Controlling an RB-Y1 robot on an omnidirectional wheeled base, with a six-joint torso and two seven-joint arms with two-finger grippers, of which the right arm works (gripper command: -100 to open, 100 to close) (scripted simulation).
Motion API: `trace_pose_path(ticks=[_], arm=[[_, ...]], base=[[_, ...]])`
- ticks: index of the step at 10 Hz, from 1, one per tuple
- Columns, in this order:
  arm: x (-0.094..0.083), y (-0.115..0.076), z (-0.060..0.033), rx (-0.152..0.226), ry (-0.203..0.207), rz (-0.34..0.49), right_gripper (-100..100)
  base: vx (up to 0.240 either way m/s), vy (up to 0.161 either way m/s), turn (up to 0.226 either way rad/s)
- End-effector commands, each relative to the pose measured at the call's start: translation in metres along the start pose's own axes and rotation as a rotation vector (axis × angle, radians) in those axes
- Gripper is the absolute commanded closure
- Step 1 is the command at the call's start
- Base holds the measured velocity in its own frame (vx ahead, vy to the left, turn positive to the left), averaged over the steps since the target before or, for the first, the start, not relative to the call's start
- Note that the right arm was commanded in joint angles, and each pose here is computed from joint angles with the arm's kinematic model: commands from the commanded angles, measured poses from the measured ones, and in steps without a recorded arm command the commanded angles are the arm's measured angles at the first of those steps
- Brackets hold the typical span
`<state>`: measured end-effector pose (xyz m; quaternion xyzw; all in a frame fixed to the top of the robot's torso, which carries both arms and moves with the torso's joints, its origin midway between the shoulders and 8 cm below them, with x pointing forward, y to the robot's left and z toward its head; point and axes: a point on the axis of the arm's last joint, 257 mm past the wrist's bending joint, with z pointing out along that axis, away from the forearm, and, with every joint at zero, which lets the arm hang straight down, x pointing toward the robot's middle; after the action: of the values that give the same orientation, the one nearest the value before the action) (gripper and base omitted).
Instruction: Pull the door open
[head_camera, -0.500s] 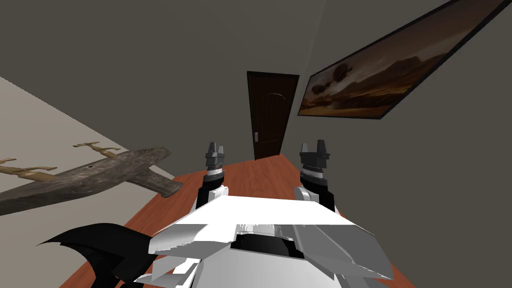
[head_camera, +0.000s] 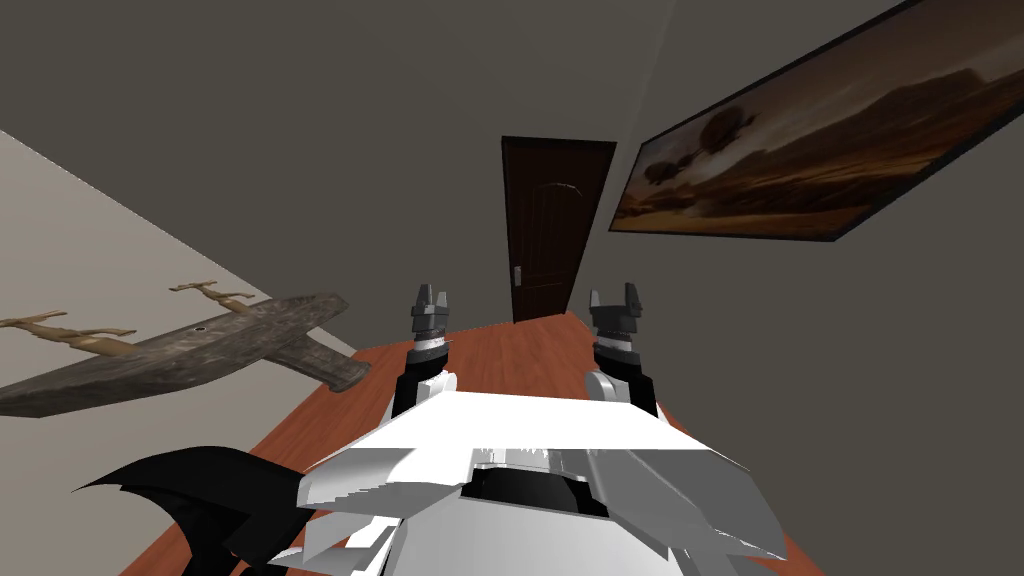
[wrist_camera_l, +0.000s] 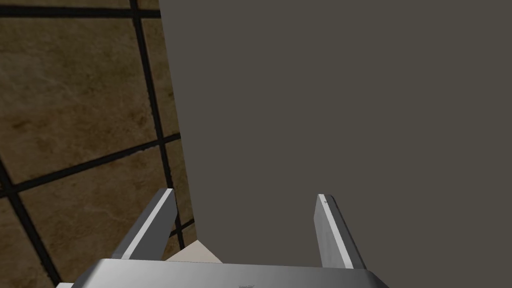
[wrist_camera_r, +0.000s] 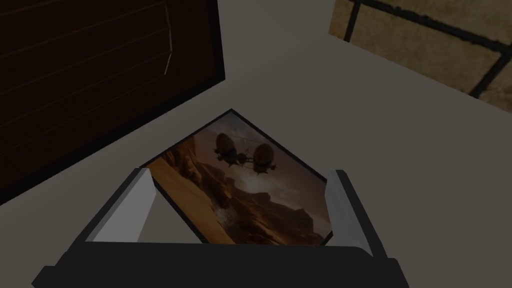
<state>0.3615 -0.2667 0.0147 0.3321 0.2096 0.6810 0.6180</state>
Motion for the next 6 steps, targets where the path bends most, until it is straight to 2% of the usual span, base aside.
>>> trace_pose_path(ticks=[1, 3, 6], arm=[[-0.003, -0.011, -0.0021, 0.023, -0.002, 0.05, -100], [-0.005, -0.028, -0.004, 0.056, -0.007, 0.118, -100], [-0.008, -0.046, -0.0066, 0.093, -0.016, 0.194, -100]], base=[[0.149, 0.012, 0.063], [0.138, 0.002, 0.085], [0.082, 0.02, 0.061]])
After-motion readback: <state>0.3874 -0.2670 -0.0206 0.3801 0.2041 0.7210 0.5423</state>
